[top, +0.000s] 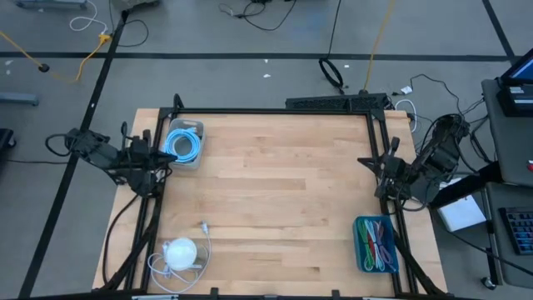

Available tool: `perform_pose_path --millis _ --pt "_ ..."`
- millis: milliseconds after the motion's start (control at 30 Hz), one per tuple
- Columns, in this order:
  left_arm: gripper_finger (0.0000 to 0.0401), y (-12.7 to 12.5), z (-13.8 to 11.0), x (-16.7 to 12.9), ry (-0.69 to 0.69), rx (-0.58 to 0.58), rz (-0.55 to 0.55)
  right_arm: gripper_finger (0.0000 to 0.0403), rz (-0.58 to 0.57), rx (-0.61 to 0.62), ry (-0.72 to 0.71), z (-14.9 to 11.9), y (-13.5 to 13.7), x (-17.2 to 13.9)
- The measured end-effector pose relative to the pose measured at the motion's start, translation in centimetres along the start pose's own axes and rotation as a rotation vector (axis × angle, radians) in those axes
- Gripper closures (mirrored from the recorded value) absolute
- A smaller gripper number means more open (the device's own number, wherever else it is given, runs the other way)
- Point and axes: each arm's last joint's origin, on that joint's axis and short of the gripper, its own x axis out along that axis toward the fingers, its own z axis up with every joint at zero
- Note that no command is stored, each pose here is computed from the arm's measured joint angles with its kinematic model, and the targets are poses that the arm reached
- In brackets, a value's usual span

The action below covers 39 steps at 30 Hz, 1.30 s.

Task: Pick & Place USB Port
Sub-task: Adjust the gray basket

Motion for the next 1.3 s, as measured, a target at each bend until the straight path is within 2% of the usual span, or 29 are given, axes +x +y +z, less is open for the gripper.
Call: perform_pose_path --millis 133,300,533,667,800,967,1133,1300 --pt "0.0401 -0.3 0.5 0.5 -0.024 0.008 0.099 0.0403 -0.002 0.006 -0.003 0.0 -0.1 0.0" --pt "0.0401 -1.3 0.0 2.3 0.107 0.03 0.186 0.0403 -0.004 0.006 -0.004 0.0 -0.1 0.0" --pt "0.0401 -2.9 0.2 6.6 0.279 0.044 0.279 0.0403 -0.006 0.007 -0.005 0.0 -0.1 0.0" --pt "0.0401 -2.5 0.4 9.8 0.372 0.023 0.286 0.0403 -0.008 0.007 -0.006 0.0 -0.1 0.0" --pt "0.0401 -0.8 0.5 12.9 0.444 -0.022 0.301 0.0403 -0.008 0.007 -0.006 0.0 -0.1 0.0" --pt "0.0401 2.6 0.1 15.8 0.511 -0.126 0.278 0.0403 -0.008 0.006 -0.006 0.0 -0.1 0.0" --pt "0.0401 6.2 -1.8 17.5 0.663 -0.208 0.315 0.0403 -0.008 0.006 -0.006 0.0 -0.1 0.0" --pt "0.0401 8.2 -3.3 18.7 0.743 -0.264 0.279 0.0403 -0.009 0.006 -0.006 0.0 -0.1 0.0"
